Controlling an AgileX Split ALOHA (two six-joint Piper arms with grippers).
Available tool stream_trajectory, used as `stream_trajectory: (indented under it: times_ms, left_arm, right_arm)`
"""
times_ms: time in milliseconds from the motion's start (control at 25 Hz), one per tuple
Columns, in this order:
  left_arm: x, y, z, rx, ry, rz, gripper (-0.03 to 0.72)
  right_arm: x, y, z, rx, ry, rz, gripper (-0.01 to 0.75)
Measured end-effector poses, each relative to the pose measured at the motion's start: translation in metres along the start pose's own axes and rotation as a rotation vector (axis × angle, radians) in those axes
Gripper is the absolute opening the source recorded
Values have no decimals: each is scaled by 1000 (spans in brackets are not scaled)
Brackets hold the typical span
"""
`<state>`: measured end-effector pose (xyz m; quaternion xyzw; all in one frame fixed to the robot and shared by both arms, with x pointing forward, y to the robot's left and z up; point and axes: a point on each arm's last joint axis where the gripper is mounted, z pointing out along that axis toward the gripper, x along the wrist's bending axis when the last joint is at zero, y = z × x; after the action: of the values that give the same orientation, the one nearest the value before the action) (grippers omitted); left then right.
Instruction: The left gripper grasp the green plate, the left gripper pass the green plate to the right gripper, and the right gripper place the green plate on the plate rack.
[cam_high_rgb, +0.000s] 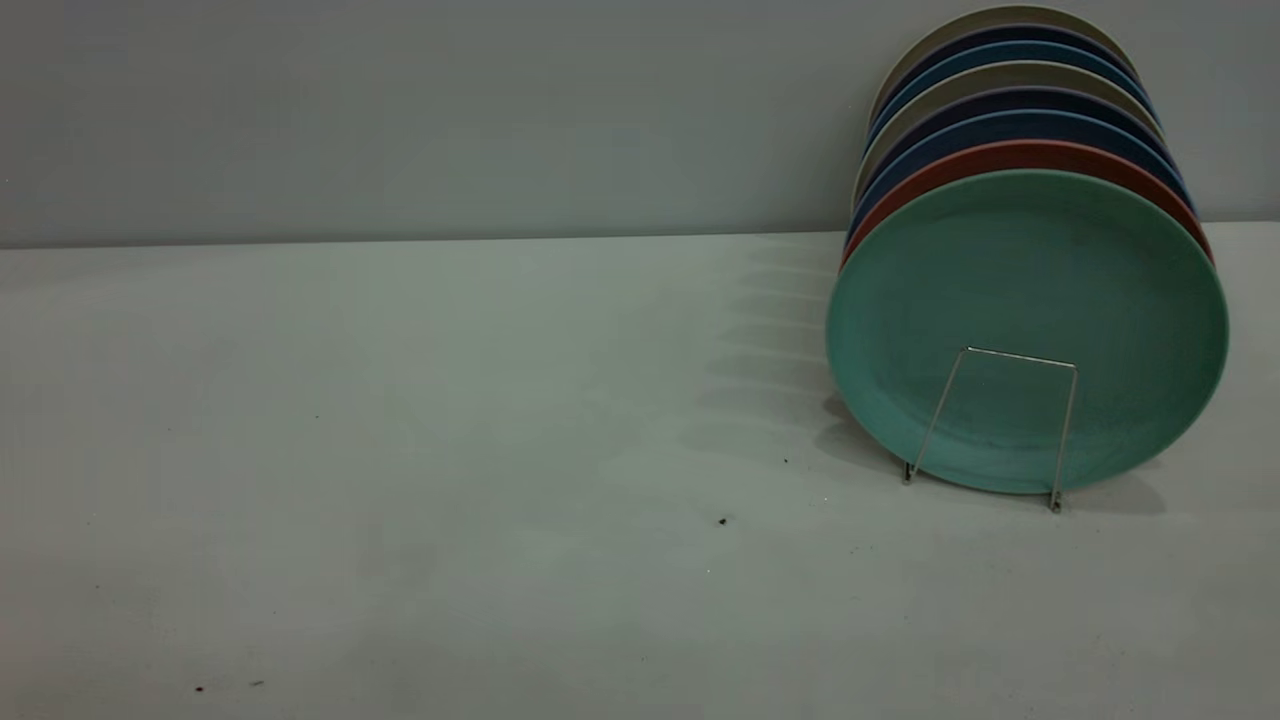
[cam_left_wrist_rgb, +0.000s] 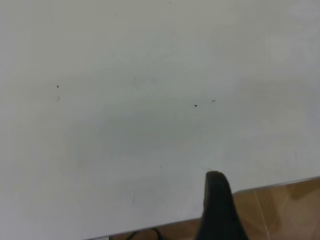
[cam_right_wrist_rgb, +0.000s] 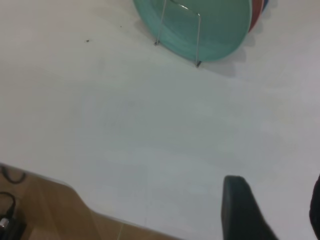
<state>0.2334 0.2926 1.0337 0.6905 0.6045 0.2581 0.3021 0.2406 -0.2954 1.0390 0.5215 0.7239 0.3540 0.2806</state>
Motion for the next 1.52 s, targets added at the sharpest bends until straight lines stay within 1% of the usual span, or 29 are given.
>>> stream_trajectory:
  times_ms: [240,400,600,720,1520]
  left_arm:
    - [0,0,0,0,0,-1,539]
    - [0,-2,-2,-16,1,1,539]
    - [-1,-8,-7,-74,6,6,539]
    - [-1,-8,-8,-83,6,7,539]
    - [-2,-9,-8,-85,5,4,539]
  right_arm:
    - [0,0,0,0,-6,4,352]
    - [0,-1,-1,-8,-67,49,352]
    - [2,-6,-7,-65,-159,104,352]
    - [2,-6,-7,-62,-203,134,352]
    - [2,-6,-7,-62,-207,136,352]
